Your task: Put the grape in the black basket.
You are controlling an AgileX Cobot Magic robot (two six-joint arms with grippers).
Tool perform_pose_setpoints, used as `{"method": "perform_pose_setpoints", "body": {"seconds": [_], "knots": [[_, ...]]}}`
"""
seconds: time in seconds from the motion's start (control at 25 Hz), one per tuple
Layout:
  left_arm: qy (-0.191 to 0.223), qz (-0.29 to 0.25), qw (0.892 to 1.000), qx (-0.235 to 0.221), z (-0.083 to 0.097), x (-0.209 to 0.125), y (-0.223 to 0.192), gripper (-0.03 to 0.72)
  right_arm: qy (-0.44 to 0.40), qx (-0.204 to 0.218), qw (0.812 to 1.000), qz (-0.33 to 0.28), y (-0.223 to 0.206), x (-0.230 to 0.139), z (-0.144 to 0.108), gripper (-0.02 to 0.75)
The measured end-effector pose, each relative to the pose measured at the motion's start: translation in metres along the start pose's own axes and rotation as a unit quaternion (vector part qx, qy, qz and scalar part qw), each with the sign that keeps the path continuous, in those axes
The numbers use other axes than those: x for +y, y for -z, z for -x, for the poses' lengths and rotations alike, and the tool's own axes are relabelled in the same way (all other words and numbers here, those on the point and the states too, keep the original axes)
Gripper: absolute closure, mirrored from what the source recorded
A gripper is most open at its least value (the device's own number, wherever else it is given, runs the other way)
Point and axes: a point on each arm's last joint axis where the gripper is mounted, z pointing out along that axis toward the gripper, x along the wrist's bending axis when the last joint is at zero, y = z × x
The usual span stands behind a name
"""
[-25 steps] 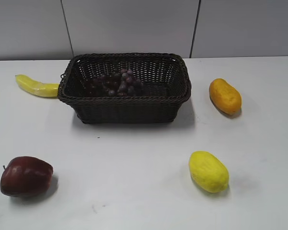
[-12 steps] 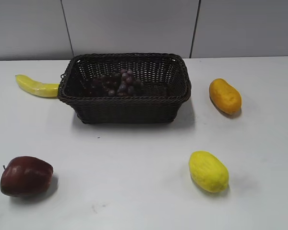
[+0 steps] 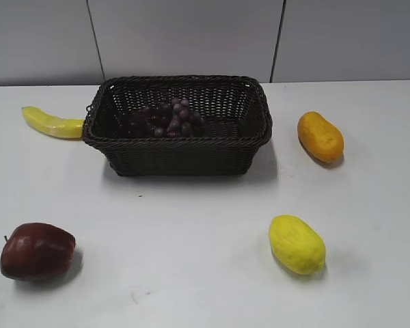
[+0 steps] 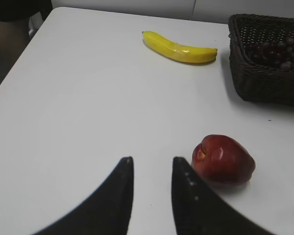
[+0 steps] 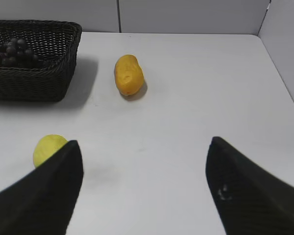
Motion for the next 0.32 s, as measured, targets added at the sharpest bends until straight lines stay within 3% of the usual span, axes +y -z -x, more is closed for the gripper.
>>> {"method": "perform_pose_setpoints", "body": {"seconds": [0.2,0.32], "knots": [[0.000,0.000,1.000,0.000,0.0000,0.0000,0.0000,0.448,0.000,0.001,1.000,0.011,0.0045,-0.0016,-0.0002,0.146],[0.000,0.000,1.000,0.000,0.0000,0.0000,0.0000,0.448,0.004,0.001,1.000,-0.027,0.0051,-0.0086,-0.0004,0.146]]}}
